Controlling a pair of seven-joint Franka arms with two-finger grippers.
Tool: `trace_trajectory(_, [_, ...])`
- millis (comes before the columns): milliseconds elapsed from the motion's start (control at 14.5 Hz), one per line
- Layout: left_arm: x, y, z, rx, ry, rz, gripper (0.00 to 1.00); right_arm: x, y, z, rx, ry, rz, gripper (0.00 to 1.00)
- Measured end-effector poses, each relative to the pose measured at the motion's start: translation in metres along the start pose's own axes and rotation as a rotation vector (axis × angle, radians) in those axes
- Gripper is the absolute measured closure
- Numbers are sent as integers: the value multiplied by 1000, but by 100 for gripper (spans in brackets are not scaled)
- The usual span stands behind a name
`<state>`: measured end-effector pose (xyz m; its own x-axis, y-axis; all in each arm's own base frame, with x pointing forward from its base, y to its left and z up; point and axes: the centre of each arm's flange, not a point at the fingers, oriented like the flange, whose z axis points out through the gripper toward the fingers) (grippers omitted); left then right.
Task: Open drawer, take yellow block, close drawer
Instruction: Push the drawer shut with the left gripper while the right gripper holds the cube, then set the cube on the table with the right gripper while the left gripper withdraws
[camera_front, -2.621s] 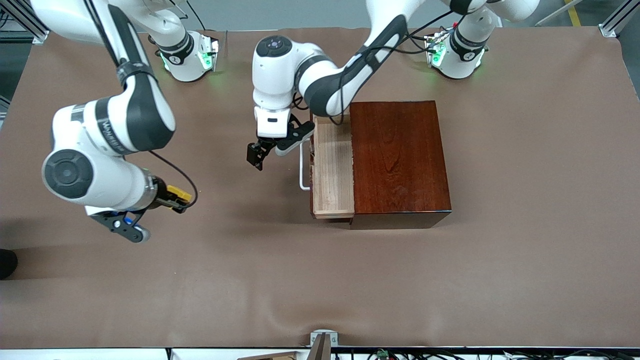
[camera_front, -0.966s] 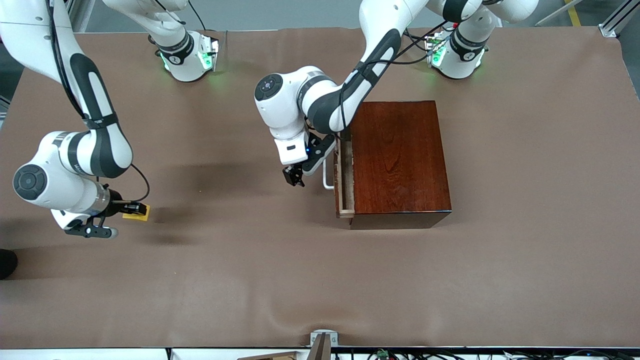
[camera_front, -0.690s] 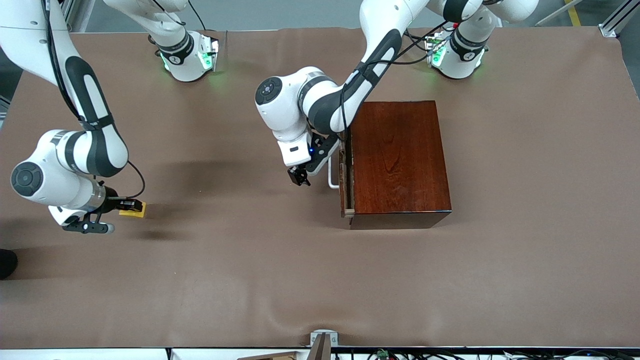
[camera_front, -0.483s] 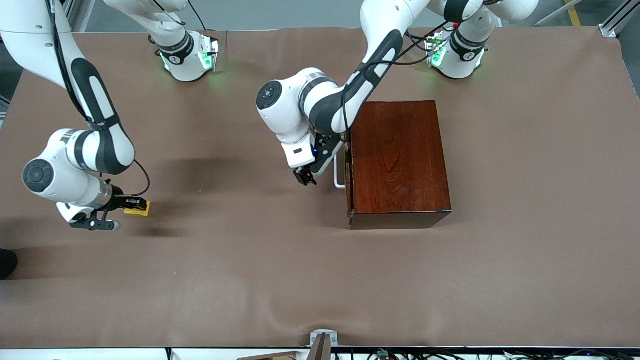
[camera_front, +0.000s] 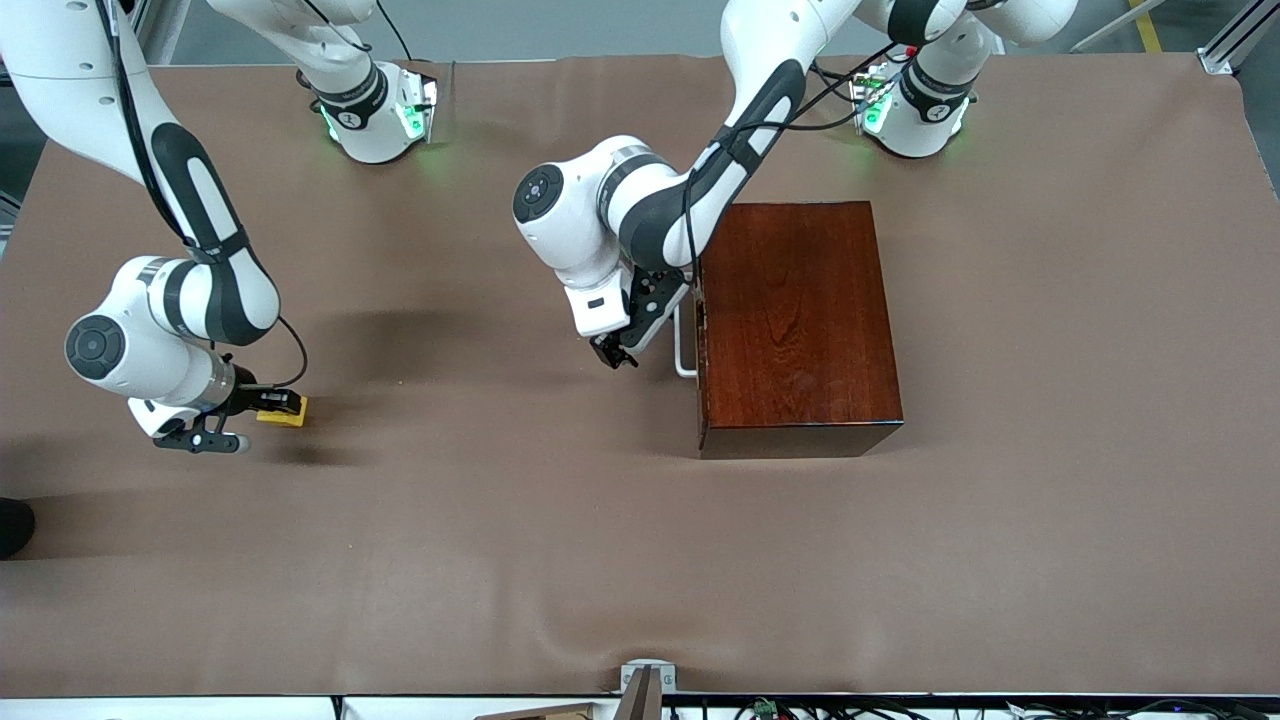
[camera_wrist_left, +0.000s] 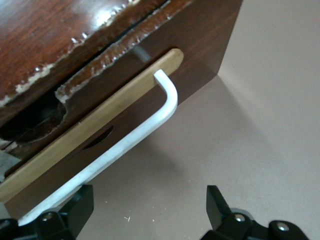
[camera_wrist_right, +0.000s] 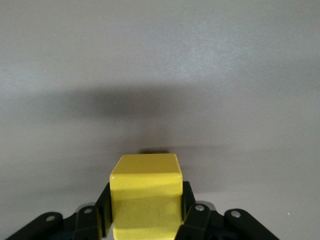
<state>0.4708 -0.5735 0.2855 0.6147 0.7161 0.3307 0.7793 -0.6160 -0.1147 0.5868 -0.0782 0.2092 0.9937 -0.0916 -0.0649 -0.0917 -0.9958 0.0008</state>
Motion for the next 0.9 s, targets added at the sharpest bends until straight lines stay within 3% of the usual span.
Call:
trace_trajectory(276, [1, -1, -3, -1, 0, 16, 0, -4, 2, 11, 0, -2, 3, 44])
trace_trajectory(621, [9, -1, -19, -23, -6, 18, 0, -1, 1, 7, 0, 8, 1, 1])
trace_trajectory(897, [45, -5, -76, -98, -16, 75, 0, 15, -5, -22, 3, 58, -10, 0])
